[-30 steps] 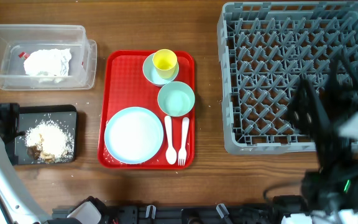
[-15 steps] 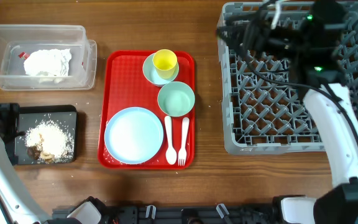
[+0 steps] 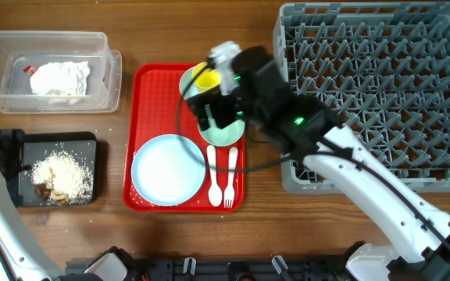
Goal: Sort waste into correct bins and load items into the dishwasher rack
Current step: 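Reach the right gripper to the light-blue plate rim and grip it, then lift the plate and carry it right into the rack's back row, then release the plate upright and raise the right gripper, then move the right gripper to the light-blue bowl and grip its rim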
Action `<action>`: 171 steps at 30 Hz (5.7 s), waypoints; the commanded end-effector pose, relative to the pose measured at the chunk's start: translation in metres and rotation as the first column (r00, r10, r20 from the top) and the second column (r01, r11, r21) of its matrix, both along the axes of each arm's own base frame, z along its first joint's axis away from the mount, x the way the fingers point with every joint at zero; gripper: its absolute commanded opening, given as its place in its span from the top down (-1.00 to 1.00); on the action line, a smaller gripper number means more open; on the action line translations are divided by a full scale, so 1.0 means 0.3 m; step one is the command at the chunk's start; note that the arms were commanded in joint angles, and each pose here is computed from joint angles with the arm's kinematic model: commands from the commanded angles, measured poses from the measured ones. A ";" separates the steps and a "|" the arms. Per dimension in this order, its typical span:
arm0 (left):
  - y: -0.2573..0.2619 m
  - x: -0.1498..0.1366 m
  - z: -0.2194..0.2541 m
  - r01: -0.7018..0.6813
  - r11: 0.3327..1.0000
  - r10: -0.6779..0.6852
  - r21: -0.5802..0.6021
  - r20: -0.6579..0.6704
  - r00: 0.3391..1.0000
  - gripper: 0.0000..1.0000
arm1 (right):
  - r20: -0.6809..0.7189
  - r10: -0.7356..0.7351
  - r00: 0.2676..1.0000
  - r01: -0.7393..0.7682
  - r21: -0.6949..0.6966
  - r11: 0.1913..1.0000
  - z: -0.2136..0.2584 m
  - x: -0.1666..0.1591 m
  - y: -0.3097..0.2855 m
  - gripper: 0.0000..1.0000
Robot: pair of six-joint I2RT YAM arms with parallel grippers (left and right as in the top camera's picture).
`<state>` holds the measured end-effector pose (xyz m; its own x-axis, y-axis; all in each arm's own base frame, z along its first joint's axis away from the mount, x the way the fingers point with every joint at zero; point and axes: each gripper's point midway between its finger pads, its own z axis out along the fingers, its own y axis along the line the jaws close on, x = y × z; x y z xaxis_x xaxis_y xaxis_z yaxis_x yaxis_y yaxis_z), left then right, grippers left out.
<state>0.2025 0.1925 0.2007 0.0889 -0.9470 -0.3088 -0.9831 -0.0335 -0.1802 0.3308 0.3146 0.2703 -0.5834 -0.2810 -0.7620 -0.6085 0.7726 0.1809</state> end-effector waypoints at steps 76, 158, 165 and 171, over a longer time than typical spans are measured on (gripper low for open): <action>0.009 -0.009 -0.007 -0.011 1.000 0.011 0.004 -0.014 1.000 -1.00 | -0.479 0.132 0.868 -0.378 -0.463 0.801 -0.916 -0.006 0.265 0.57; 0.009 -0.009 -0.007 -0.011 1.000 0.011 0.004 -0.014 1.000 -1.00 | -0.141 -0.390 0.910 0.350 -0.244 0.905 -0.112 0.449 -0.349 -0.99; 0.009 -0.009 -0.007 -0.011 1.000 0.011 0.004 -0.014 1.000 -1.00 | -0.318 -0.033 0.947 -0.007 -0.124 0.992 -0.188 0.276 -0.054 -0.77; 0.009 -0.009 -0.007 -0.011 1.000 0.011 0.004 -0.014 1.000 -1.00 | -0.375 -0.009 0.927 -0.117 -0.311 0.943 -0.377 0.137 0.067 -0.40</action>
